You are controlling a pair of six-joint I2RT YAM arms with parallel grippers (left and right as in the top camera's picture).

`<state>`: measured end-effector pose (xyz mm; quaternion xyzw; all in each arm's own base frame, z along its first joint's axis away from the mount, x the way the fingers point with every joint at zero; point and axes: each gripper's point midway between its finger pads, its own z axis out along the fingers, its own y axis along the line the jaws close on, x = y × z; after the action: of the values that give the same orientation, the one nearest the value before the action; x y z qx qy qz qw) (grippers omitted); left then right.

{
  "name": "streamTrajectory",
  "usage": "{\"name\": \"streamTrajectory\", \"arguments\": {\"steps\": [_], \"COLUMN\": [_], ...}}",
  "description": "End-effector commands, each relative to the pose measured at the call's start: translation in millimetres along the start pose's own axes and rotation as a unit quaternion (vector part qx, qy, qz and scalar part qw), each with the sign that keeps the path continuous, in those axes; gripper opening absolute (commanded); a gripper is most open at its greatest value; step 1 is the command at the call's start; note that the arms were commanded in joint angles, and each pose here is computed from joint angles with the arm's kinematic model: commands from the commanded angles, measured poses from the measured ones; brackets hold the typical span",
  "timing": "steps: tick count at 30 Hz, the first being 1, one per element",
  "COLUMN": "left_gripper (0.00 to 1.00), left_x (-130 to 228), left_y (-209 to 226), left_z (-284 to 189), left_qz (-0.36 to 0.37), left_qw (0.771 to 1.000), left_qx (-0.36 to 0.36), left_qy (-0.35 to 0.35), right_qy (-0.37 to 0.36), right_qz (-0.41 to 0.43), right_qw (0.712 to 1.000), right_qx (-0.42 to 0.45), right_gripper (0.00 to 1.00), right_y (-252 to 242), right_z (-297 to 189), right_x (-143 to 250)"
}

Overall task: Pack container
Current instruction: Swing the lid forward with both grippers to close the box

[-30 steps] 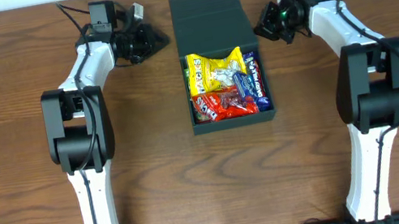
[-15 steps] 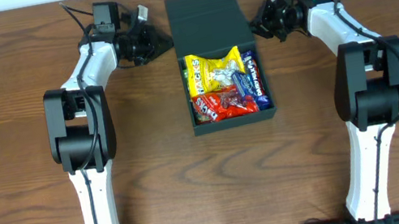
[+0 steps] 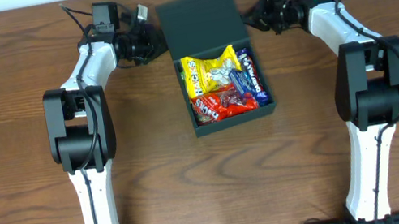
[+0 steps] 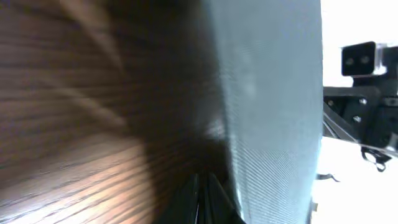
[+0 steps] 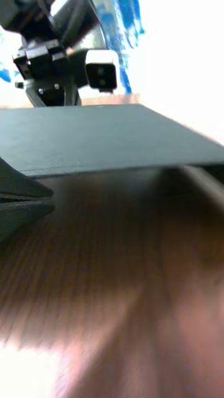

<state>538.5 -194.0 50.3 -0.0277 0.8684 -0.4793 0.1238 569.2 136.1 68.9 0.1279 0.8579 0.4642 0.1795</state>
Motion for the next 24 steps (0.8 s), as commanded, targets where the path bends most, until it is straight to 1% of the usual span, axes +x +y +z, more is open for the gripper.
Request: {"name": "streamTrajectory", "arguments": {"steps": [1,6,10,12,14,18,24], "left_gripper": [0.06,0.06,0.06,0.06,0.06,0.06,0.06], "left_x": [-7,-25,-25,-22,-18,-7,13], "left_y": [-26,-67,-94,-104,-111,-127,-157], "left_z": [-4,-25,-43,-53,-62,-79,-98], "left_qz": [0.024,0.093,0.143,0.169,0.191,0.247,0.325], "left_qw": [0.998,0.993,0.988,0.984,0.981,0.969,0.945], "left_qx": [0.054,0.069,0.065,0.057,0.038,0.006,-0.025], "left_qy": [0.009,-0.005,-0.007,-0.009,-0.01,-0.007,0.001], "right_qy": [0.025,0.035,0.041,0.045,0.052,0.07,0.093], "right_qz": [-0.035,-0.082,-0.119,-0.143,-0.161,-0.211,-0.287], "right_qw": [0.997,0.989,0.981,0.979,0.978,0.974,0.953], "right_qx": [-0.069,-0.121,-0.146,-0.14,-0.118,-0.039,0.034], "right_gripper": [0.01,0.02,0.02,0.02,0.02,0.02,0.02], "right_y": [27,56,82,89,90,82,91], "right_z": [-3,-13,-23,-29,-36,-51,-80], "right_x": [3,-2,-6,-4,2,22,46]}}
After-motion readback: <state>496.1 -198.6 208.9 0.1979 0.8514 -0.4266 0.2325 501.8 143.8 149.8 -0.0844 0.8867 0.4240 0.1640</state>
